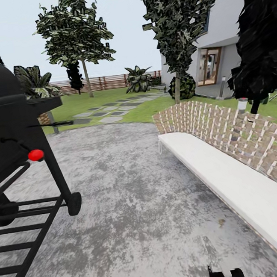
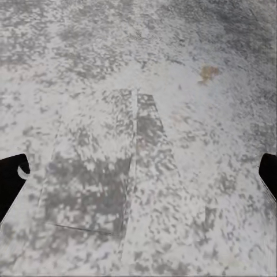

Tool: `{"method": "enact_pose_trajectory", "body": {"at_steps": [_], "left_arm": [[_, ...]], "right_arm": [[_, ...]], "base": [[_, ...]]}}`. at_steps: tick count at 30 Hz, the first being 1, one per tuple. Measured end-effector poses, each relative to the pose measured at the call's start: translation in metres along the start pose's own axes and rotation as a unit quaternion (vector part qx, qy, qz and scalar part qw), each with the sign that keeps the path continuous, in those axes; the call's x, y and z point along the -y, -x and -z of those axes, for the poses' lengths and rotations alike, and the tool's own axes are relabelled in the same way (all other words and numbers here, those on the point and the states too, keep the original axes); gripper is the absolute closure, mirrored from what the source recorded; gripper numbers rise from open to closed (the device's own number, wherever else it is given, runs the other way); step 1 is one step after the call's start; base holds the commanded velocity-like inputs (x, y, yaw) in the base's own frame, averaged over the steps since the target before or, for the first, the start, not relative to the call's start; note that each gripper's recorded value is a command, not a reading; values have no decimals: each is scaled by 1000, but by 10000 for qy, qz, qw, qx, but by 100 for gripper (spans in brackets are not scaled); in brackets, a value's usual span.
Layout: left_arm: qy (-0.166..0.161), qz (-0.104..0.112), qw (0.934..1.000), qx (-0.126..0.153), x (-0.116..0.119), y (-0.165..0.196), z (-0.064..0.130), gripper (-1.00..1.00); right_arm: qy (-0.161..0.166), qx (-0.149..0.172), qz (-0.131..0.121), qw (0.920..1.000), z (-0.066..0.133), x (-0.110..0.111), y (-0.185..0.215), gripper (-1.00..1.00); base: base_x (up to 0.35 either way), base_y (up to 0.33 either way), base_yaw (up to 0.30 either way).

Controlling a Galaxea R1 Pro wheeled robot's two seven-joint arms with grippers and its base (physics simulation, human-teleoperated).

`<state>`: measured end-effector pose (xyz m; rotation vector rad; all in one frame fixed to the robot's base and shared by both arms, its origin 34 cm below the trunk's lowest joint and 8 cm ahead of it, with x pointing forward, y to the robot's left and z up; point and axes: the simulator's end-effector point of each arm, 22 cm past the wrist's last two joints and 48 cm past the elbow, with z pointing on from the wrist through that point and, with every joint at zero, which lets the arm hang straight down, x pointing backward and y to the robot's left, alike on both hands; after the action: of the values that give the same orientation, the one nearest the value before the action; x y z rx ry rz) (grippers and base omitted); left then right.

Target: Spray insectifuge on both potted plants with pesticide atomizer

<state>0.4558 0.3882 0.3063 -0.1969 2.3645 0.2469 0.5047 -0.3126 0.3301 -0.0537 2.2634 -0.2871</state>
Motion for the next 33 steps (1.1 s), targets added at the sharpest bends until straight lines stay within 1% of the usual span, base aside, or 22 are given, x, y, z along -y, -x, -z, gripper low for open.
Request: {"method": "enact_pose_trajectory", "body": {"at_steps": [8,18,26,33], "left_arm": [[16,8,10000,-23,-2,-2,0,100],[24,9,10000,-27,-3,-2,0,100],[27,-1,10000,-66,-3,-6,-1,100],[27,-4,10000,-76,-3,-7,-1,100]], "right_arm": [[4,-24,5,10000,0,0,-2,-100],[5,-30,5,10000,0,0,-3,-100],[11,-71,13,10000,-1,-1,-7,-100],[26,-80,36,10000,-1,0,-8,-100]], "base": [[297,-182,240],[335,-34,25],[339,0,159],[339,0,30]]}}
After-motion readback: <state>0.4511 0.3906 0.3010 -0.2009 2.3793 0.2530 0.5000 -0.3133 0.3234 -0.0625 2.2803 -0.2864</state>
